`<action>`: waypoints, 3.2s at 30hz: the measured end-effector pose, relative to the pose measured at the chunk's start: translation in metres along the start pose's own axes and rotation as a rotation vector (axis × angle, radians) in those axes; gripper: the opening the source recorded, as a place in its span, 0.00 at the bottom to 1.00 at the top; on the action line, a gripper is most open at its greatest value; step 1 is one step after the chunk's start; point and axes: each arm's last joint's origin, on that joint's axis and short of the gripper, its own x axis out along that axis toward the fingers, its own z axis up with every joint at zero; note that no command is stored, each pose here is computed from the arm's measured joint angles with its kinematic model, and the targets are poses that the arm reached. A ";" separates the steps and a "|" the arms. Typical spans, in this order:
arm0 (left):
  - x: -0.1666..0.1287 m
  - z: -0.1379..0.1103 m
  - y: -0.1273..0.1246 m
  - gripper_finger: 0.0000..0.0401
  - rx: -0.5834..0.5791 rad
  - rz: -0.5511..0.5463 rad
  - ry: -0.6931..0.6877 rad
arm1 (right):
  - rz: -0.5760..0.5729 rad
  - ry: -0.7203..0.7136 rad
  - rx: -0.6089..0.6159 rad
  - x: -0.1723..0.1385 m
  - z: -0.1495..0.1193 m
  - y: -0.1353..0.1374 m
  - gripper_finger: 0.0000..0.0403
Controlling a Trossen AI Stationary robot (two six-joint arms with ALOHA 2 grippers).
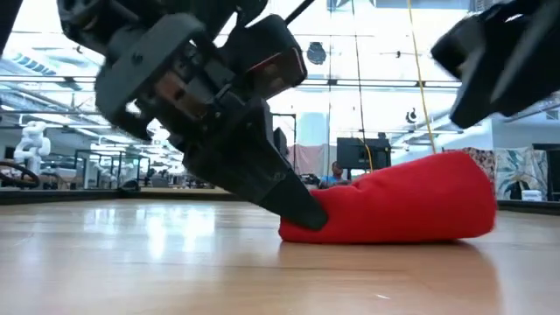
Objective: Roll napkin
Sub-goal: Roll the red napkin
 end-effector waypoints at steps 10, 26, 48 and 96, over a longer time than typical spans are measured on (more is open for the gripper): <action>-0.002 0.007 0.022 0.12 -0.286 -0.223 0.057 | -0.282 -0.267 -0.217 0.039 -0.052 0.051 0.48; -0.003 0.008 0.032 0.12 -0.370 -0.258 0.081 | -0.436 -0.357 -0.302 0.063 -0.063 0.053 0.52; -0.003 0.008 0.032 0.12 -0.362 -0.252 0.078 | -0.349 -0.224 -0.026 0.080 -0.056 0.029 0.48; -0.005 -0.002 -0.065 0.45 0.597 0.384 -0.191 | -0.271 -0.226 0.290 0.078 -0.063 0.034 0.14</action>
